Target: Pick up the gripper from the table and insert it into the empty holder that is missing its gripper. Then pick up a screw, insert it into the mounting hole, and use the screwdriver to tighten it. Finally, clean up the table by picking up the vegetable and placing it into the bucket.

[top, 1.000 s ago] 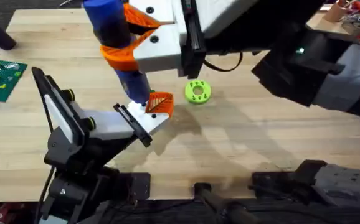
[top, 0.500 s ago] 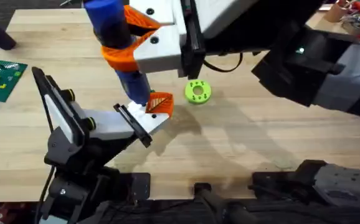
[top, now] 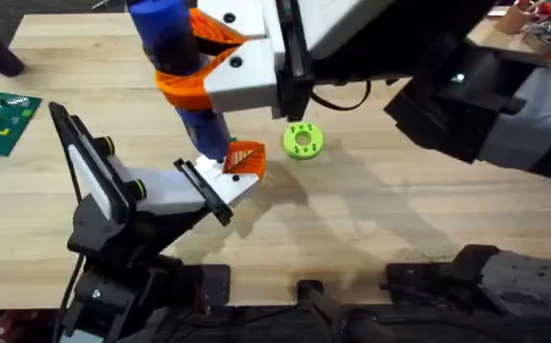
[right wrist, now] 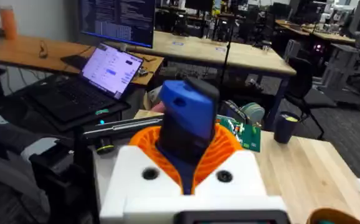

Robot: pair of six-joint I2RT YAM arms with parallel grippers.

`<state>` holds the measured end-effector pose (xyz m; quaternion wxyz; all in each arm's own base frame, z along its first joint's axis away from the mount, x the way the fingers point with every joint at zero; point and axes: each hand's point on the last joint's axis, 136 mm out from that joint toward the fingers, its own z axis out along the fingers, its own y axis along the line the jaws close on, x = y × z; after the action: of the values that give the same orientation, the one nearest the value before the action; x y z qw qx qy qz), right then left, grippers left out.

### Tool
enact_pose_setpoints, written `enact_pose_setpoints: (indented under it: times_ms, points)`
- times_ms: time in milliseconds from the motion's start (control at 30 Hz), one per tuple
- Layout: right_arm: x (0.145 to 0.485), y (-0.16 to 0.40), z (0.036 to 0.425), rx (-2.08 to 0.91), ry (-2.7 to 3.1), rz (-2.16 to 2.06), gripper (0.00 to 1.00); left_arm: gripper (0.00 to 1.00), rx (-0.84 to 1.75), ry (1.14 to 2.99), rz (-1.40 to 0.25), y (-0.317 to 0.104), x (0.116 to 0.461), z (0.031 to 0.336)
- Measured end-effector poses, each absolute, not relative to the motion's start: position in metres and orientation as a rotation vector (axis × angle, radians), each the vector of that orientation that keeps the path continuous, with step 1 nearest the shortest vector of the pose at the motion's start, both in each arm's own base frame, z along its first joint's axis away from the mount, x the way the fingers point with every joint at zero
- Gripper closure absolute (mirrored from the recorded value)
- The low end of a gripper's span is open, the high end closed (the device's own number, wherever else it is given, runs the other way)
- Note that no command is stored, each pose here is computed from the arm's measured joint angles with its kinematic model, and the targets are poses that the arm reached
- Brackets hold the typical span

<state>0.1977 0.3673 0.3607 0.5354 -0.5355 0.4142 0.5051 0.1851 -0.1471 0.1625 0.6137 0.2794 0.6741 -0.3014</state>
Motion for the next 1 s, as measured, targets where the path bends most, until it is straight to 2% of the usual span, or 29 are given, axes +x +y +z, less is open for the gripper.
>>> enact_pose_setpoints:
  times_ms: [167, 433, 567, 767, 1000]
  points:
    - [0.201, 0.368, 0.367, -1.277, 0.987, 1.203, 0.94, 0.993, 0.644, 1.555, -0.696, -0.147, 0.185, 0.162]
    - [0.224, 0.354, 0.436, -1.239, 0.911, 1.096, 0.94, 0.993, 0.645, 1.555, -0.696, -0.147, 0.185, 0.162]
    - [0.232, 0.347, 0.446, -1.224, 0.903, 1.059, 0.941, 0.993, 0.645, 1.555, -0.696, -0.147, 0.185, 0.162]
    - [0.249, 0.34, 0.423, -1.239, 1.02, 1.036, 0.94, 0.993, 0.645, 1.555, -0.696, -0.147, 0.185, 0.162]
    - [0.281, 0.322, 0.339, -1.297, 1.394, 0.829, 0.939, 0.993, 0.647, 1.554, -0.698, -0.148, 0.185, 0.162]
